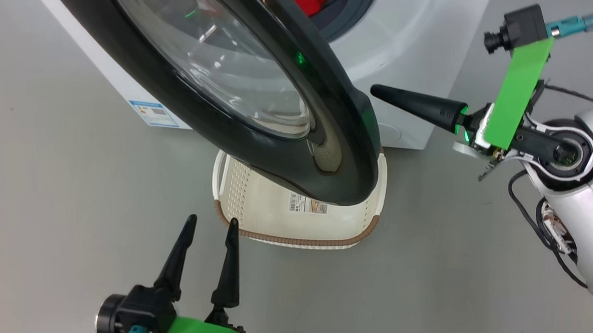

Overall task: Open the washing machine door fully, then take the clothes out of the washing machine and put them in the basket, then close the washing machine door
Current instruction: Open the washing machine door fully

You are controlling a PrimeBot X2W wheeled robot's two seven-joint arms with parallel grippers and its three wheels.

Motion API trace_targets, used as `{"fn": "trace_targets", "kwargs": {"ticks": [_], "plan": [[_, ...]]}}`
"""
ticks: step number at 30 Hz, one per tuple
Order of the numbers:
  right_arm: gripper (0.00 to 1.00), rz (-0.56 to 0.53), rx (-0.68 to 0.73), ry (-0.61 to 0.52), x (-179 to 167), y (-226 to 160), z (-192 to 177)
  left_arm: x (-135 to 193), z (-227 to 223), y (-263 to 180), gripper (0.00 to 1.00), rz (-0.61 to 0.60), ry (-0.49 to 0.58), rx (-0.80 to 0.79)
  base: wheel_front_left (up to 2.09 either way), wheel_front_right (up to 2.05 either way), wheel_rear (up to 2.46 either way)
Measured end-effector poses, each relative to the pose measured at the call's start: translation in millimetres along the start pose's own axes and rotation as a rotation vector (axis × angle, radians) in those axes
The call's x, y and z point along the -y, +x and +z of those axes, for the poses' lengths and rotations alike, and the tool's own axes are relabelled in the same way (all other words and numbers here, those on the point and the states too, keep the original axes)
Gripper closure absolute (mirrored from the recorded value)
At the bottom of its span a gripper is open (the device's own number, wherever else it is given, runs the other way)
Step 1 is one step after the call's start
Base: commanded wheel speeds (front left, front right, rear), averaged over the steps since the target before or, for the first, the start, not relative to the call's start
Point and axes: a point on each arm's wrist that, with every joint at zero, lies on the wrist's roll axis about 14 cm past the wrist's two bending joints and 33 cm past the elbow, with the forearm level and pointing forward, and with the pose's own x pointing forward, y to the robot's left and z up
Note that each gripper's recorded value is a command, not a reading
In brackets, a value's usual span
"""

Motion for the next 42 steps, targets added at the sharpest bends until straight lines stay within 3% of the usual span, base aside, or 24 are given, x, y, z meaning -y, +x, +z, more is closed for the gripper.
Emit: {"fn": "trace_targets", "kwargs": {"ticks": [2, 27, 33, 38, 42], "plan": [[0.00, -0.019, 0.024, 0.004, 4.3, -6.0, -0.1, 0.2, -0.1, -1.4, 0.00, -0.001, -0.001, -0.001, 0.00, 0.00, 0.00], [0.00, -0.364, 0.340, 0.128, 96.4, -126.1, -39.2, 1.2, -0.3, -7.4, 0.00, -0.019, 0.002, 0.001, 0.00, 0.00, 0.00], [0.00, -0.470, 0.438, 0.085, 115.1, -156.3, -41.7, 5.1, -1.9, -4.4, 0.00, -0.031, -0.002, -0.002, 0.00, 0.00, 0.00], [0.00, -0.599, 0.488, -0.027, 134.4, -181.8, -48.7, 3.7, -2.6, -2.4, 0.00, -0.027, -0.003, -0.003, 0.00, 0.00, 0.00], [0.00, -0.638, 0.549, -0.116, 136.2, -191.1, -50.9, 3.8, -4.1, -2.1, 0.00, -0.027, -0.004, -0.007, 0.00, 0.00, 0.00]]}}
